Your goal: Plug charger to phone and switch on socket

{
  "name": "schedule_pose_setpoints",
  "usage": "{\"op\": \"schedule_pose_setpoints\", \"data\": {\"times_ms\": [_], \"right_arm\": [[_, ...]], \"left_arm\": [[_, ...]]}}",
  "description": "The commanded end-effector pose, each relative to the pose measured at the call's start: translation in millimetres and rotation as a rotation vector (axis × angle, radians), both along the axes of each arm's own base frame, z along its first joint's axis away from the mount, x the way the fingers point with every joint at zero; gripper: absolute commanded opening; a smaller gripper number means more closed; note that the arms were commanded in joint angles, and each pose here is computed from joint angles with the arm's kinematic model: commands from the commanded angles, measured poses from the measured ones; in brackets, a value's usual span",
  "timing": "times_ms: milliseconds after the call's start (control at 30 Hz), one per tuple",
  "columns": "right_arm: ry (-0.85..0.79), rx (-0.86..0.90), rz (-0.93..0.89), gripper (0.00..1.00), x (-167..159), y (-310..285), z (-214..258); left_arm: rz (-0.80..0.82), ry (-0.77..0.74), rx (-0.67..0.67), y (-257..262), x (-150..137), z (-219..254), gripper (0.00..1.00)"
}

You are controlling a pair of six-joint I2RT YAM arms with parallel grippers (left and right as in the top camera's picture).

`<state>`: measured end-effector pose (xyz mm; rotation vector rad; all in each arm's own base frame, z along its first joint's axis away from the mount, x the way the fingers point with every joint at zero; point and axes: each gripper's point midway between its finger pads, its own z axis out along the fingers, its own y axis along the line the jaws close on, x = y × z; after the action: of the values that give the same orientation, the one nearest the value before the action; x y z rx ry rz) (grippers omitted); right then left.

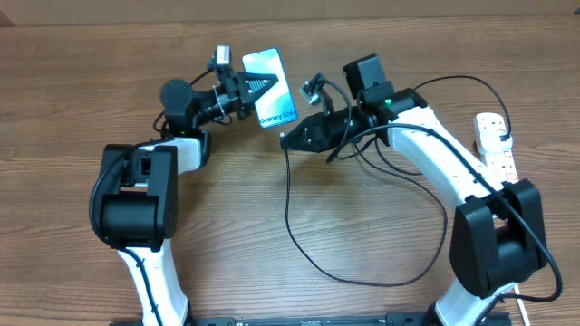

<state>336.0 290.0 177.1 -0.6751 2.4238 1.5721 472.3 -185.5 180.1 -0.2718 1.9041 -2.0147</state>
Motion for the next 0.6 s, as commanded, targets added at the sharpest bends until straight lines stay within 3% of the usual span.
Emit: {"op": "schedule_pose_setpoints", "data": {"times_ms": [0,300,567], "right_arm": [[0.037,0.076,0.027,0.04,-4,1,9],[0.039,0.096,0.012,0.04,5,3,9],[0.198,0.182,0.051,0.04,4,9,-7]], "left_arm": [[-0.022,-0.001,-0.012,5,1,10,0.05],[-0.027,0.087,-0.047,7,2,10,0.05],[-0.023,0.1,-0.065,8,2,14,0.05]]}}
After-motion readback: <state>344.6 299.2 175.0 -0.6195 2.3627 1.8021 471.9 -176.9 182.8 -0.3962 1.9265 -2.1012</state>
